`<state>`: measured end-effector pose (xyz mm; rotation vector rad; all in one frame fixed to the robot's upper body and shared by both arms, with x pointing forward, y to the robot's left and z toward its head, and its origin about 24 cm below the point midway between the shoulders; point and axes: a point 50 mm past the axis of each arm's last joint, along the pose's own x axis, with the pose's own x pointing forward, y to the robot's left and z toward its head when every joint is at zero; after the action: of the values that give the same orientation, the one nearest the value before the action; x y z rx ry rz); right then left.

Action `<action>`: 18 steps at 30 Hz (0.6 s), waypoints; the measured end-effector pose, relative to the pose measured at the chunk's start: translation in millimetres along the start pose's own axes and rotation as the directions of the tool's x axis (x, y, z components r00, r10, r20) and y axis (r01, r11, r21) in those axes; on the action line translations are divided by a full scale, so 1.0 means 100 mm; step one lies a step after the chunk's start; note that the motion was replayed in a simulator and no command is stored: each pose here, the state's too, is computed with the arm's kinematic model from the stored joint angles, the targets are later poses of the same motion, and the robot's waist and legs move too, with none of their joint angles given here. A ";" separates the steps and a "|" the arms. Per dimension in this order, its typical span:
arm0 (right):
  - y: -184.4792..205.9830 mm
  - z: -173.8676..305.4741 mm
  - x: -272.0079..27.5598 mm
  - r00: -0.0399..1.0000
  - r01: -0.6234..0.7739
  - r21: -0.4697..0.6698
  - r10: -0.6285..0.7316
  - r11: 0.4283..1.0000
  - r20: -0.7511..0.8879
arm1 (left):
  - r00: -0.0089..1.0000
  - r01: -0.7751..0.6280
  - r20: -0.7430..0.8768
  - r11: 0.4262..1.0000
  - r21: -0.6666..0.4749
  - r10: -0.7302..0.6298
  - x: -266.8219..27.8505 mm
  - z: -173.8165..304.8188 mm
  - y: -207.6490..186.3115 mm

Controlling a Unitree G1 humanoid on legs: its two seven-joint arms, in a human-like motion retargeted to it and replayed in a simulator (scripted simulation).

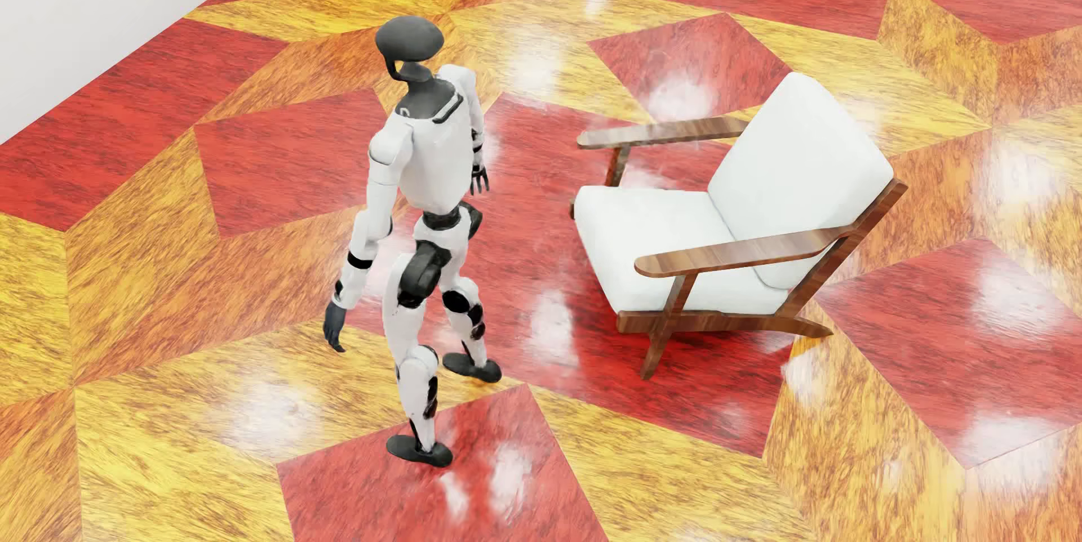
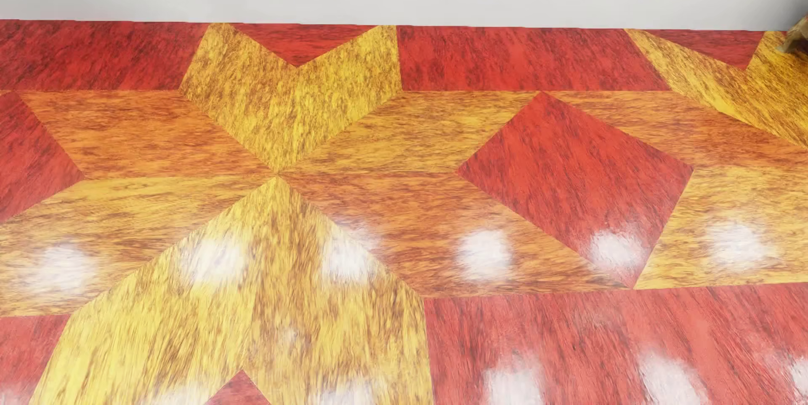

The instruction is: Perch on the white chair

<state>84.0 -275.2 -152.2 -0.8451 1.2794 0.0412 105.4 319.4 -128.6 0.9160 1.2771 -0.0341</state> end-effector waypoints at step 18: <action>0.00 0.32 0.01 0.992 -0.025 -0.036 0.029 0.999 0.119 | 0.998 0.000 0.068 0.994 0.108 -0.008 -0.01 -0.03 0.11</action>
<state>110.7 -257.3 -151.2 -0.8427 1.1803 0.1341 108.3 327.6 -121.5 0.9966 1.2224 -0.1375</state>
